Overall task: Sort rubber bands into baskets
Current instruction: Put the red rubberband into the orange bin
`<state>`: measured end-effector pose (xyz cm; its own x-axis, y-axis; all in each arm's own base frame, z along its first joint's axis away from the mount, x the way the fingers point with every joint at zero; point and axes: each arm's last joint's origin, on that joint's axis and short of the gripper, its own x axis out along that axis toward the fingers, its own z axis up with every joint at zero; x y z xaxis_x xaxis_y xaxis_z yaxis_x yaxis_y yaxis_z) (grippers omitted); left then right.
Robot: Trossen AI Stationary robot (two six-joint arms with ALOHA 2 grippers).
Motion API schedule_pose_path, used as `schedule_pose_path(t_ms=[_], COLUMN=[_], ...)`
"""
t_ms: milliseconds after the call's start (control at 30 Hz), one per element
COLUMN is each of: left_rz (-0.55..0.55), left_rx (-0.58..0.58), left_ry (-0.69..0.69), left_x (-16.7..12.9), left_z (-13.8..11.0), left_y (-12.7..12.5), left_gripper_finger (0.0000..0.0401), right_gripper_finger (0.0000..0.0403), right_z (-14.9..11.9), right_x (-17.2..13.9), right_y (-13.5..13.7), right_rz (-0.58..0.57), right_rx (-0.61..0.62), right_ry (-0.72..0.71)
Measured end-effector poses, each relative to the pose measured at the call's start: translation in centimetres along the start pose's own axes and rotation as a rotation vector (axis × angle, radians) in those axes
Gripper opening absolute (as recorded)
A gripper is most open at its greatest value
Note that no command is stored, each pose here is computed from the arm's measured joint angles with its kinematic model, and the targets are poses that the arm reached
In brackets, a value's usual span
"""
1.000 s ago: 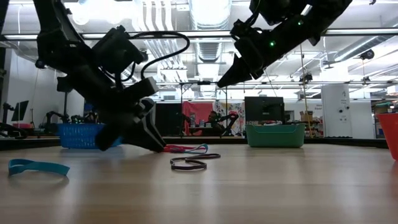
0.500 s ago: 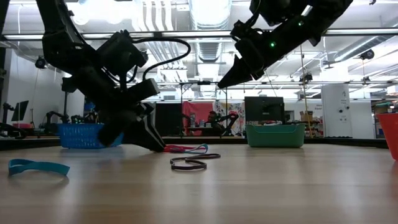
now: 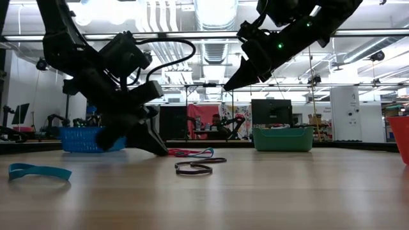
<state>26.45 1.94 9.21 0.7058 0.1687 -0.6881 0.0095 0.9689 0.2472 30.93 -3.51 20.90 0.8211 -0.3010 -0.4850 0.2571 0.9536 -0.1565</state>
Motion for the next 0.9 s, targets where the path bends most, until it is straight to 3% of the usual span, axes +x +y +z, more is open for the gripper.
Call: schedule_pose_path(t_ms=[300,633,900], left_rz=[0.020,0.047,0.070], left_rx=[0.016,0.002,-0.022], left_ry=[-0.119,-0.237,-0.315], left_x=[-2.3,-4.6,-5.7], left_z=[2.0,3.7,4.6], left_y=[0.8,1.4,1.8], left_gripper_finger=[0.0000,0.0000,0.0000], right_gripper_finger=[0.0009,0.0012,0.0066], right_z=[-0.4,0.2,0.4], right_x=[0.0,-0.1,0.0], right_y=[0.0,0.5,1.3], right_rz=[0.003,0.132,0.223], right_rx=[0.009,0.013,0.015], right_ry=[0.009,-0.111,-0.150])
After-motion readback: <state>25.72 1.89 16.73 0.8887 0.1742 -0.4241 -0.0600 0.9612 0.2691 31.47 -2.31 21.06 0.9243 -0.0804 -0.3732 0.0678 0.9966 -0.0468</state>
